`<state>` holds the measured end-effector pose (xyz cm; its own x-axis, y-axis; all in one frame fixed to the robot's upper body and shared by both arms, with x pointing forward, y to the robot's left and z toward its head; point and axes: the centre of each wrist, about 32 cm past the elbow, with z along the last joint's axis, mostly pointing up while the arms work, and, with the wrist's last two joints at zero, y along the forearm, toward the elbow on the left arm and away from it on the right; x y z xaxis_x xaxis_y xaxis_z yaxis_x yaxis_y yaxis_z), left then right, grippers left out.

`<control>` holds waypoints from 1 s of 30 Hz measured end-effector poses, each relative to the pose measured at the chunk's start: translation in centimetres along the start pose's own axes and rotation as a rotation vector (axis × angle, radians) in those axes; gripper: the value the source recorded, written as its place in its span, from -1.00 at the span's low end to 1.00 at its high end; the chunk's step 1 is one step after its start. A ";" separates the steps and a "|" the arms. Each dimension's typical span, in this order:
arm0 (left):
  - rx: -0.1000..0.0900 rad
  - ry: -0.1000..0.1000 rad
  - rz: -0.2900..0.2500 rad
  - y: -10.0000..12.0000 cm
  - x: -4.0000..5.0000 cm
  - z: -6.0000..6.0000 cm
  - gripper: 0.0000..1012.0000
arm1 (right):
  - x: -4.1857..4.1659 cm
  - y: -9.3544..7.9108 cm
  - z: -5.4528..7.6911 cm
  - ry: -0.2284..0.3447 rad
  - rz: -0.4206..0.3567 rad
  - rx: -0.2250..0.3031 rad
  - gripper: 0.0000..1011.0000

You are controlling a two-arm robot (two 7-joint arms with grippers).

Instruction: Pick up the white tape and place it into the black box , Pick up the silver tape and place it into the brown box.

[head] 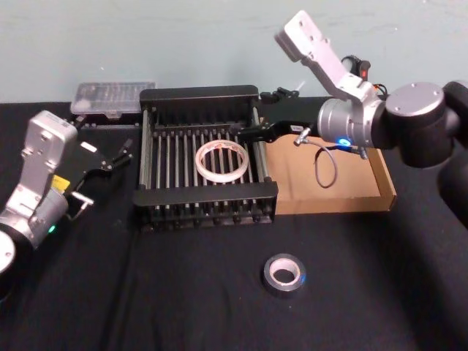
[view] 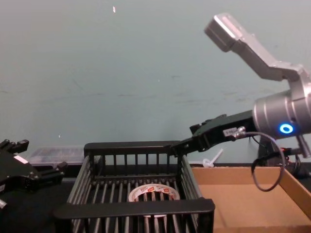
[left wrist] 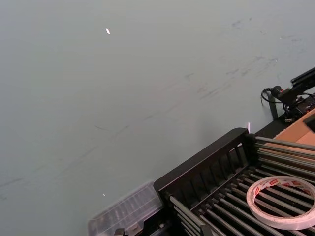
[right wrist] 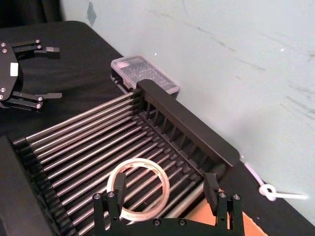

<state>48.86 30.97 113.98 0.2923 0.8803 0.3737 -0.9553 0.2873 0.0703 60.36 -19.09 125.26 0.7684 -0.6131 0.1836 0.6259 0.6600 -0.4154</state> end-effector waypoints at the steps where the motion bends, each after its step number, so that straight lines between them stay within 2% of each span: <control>1: 0.000 0.000 0.000 0.0 0.00 0.0 0.98 | -0.01 -0.5 0.0 0.003 -0.008 0.002 0.98; 7: 0.000 0.000 0.000 0.0 0.00 0.0 0.98 | 0.07 -2.5 -0.2 0.019 -0.018 0.000 0.98; 12: 0.000 0.000 0.000 0.0 0.00 0.0 0.98 | 0.23 -4.5 -0.4 0.033 -0.021 -0.001 0.98; 15: 0.000 0.000 0.000 0.0 0.00 0.0 0.98 | 0.16 -6.4 -0.7 0.037 -0.013 -0.010 0.98; 18: 0.000 0.000 0.000 0.0 0.00 0.0 0.98 | 0.05 -7.4 -1.0 0.040 -0.005 -0.018 0.98; 24: 0.000 0.000 0.000 0.0 0.00 0.0 0.98 | -0.66 -9.5 -1.8 0.042 0.026 -0.055 0.98; 30: 0.000 0.000 0.000 0.0 0.00 0.0 0.98 | -1.56 -10.3 -2.4 0.040 0.057 -0.093 0.98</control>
<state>48.86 30.97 113.98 0.2922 0.8803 0.3737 -0.9553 0.2873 0.0703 52.38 -26.00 127.09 0.7950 -0.5942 0.1221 0.5651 0.6522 -0.5052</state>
